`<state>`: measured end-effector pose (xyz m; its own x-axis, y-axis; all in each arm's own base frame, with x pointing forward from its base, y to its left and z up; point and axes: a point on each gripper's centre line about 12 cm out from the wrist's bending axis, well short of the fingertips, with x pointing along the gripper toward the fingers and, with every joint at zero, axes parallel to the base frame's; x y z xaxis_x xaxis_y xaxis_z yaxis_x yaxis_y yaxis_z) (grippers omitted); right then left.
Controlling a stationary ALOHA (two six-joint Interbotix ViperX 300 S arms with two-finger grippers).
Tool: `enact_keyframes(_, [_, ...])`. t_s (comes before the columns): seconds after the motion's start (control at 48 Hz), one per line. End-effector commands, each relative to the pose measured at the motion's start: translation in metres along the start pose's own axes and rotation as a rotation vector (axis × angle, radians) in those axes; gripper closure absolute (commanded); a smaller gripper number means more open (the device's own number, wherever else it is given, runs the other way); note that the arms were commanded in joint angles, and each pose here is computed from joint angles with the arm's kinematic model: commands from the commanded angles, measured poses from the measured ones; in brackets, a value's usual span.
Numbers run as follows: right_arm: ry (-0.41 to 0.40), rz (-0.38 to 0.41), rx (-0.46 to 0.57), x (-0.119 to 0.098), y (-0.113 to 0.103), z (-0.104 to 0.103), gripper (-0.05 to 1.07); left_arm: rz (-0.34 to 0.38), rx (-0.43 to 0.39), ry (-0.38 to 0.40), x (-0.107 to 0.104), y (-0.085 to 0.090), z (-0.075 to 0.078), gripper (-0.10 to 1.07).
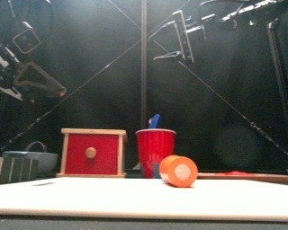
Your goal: Cut carrot
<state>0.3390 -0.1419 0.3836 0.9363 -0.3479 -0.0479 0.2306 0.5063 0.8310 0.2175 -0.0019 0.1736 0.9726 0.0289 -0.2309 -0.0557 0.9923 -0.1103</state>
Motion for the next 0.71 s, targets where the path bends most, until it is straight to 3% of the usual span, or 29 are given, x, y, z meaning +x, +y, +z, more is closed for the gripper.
enact_keyframes(0.0, [-0.008, 0.122, -0.008, -0.022, 0.035, 0.002, 0.06, 0.002, -0.002, -0.005, 0.002, 0.0, 0.003, 0.69])
enact_keyframes(0.125, [-0.001, 0.162, -0.136, -0.044, 0.066, -0.002, 0.06, 0.004, -0.003, -0.003, 0.002, 0.0, 0.004, 0.69])
enact_keyframes(0.292, [-0.012, 0.155, -0.182, -0.061, 0.093, -0.001, 0.06, 0.005, -0.003, -0.011, 0.003, 0.0, 0.006, 0.69])
enact_keyframes(0.417, [-0.05, 0.12, -0.222, -0.069, 0.1, 0.009, 0.06, 0.005, -0.003, -0.011, 0.004, 0.0, 0.007, 0.69])
enact_keyframes(0.688, [-0.121, 0.142, -0.315, -0.071, 0.116, 0.028, 0.06, 0.005, -0.003, -0.017, 0.005, 0.0, 0.009, 0.69])
